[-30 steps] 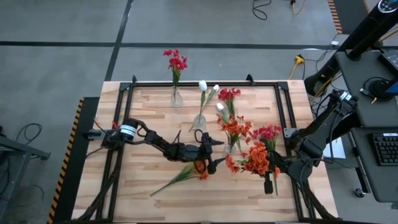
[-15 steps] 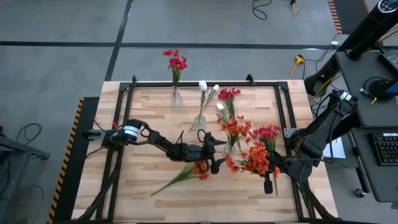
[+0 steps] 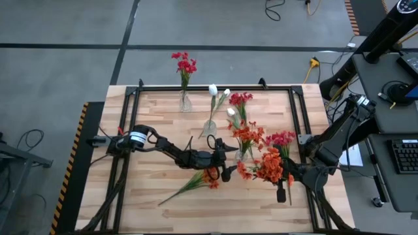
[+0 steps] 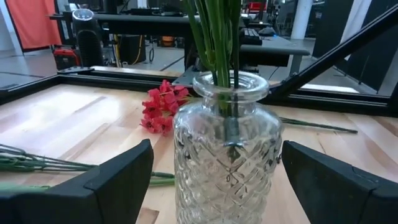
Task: Sort flowers into vase by color
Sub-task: Put the middle left orange sprig flower into the bottom right transparent glass vase
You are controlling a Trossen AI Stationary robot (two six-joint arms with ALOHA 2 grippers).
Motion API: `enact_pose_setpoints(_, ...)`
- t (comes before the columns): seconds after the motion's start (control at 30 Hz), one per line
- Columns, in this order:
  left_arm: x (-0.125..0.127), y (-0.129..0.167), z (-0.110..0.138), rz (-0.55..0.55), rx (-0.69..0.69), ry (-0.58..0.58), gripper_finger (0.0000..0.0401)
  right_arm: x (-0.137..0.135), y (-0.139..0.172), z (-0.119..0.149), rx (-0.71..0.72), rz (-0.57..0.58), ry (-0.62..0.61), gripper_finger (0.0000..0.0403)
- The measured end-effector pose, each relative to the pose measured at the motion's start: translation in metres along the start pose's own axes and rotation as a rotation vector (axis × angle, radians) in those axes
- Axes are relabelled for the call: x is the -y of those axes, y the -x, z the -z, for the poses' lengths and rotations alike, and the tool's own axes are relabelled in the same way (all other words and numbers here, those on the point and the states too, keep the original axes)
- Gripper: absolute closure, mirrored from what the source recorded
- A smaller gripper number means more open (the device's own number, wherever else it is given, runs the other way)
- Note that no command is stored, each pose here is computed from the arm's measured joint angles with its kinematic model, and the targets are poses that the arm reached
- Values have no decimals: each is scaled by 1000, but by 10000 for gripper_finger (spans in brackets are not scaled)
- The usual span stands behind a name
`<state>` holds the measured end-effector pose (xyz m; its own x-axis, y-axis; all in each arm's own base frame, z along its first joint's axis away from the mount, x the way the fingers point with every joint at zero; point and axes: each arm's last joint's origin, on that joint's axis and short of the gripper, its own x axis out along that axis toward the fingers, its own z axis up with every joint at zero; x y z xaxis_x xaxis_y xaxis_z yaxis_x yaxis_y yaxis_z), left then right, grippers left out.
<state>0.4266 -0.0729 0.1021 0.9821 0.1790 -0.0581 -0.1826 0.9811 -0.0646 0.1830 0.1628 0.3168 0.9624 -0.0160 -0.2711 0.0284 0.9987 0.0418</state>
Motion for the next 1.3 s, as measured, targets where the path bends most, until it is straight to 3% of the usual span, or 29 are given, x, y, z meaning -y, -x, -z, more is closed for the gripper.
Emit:
enact_pose_setpoints(0.8, -3, -1, -1, 16, 6, -5, 65, 0, 0, 0, 0, 0, 8, 365)
enact_pose_setpoints(1.3, -3, -1, -1, 16, 6, -20, 93, 0, 0, 0, 0, 0, 8, 365)
